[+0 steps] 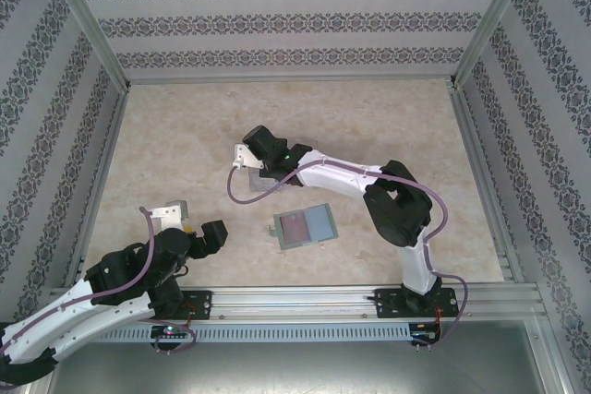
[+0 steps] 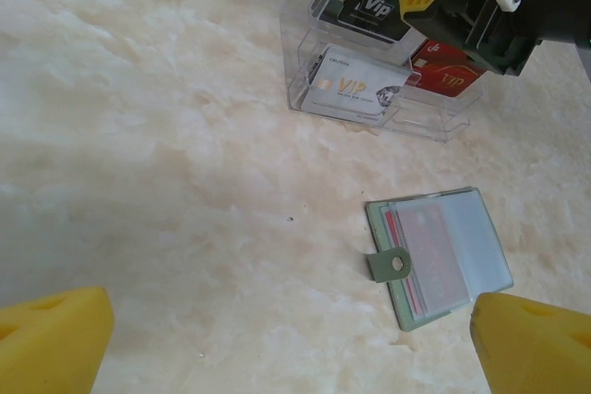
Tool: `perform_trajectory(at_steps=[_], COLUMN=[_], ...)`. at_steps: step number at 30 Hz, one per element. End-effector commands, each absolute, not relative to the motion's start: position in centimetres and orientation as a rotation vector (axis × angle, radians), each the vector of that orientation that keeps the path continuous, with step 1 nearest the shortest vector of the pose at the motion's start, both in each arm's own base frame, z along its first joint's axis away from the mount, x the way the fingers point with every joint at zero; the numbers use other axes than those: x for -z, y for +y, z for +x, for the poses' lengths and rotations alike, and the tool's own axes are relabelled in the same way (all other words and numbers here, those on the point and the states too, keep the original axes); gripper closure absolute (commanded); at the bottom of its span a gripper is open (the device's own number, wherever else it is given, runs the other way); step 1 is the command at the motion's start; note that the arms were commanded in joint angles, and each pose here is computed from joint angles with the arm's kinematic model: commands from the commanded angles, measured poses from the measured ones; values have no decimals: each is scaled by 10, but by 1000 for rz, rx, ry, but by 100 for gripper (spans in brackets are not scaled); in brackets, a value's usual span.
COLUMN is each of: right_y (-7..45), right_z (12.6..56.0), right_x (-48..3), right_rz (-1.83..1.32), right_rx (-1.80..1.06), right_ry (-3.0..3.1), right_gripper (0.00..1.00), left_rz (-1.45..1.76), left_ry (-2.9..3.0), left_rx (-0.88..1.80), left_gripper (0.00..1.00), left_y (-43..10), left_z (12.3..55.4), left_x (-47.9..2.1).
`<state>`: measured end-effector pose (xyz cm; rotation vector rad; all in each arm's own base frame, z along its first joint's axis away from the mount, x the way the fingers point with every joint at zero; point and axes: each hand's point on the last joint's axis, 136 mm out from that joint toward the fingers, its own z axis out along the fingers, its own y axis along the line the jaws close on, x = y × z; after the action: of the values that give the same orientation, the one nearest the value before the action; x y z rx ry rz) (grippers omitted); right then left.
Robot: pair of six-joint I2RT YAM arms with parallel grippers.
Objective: Take the credit cards out of the card holder
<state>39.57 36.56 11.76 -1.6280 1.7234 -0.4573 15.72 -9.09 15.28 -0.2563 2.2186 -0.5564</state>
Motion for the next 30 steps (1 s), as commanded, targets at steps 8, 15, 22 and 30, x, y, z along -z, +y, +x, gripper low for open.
perform_trajectory(at_steps=[8, 15, 22, 30], right_y=[360, 346, 306, 260], right_z=[421, 417, 389, 325], right_x=[-139, -167, -211, -211], right_rz=[-1458, -1295, -920, -510], right_rx=[510, 452, 255, -333], right_ry=[1744, 1781, 1901, 2125], right_gripper=[71, 71, 75, 81], left_rz=[-271, -263, -228, -143], left_ry=[2217, 2216, 2216, 2209], left_rx=[509, 525, 579, 718], left_gripper=[0, 0, 0, 4], left_y=[-81, -85, -101, -145], left_z=[157, 157, 162, 171], left_x=[-150, -151, -152, -158])
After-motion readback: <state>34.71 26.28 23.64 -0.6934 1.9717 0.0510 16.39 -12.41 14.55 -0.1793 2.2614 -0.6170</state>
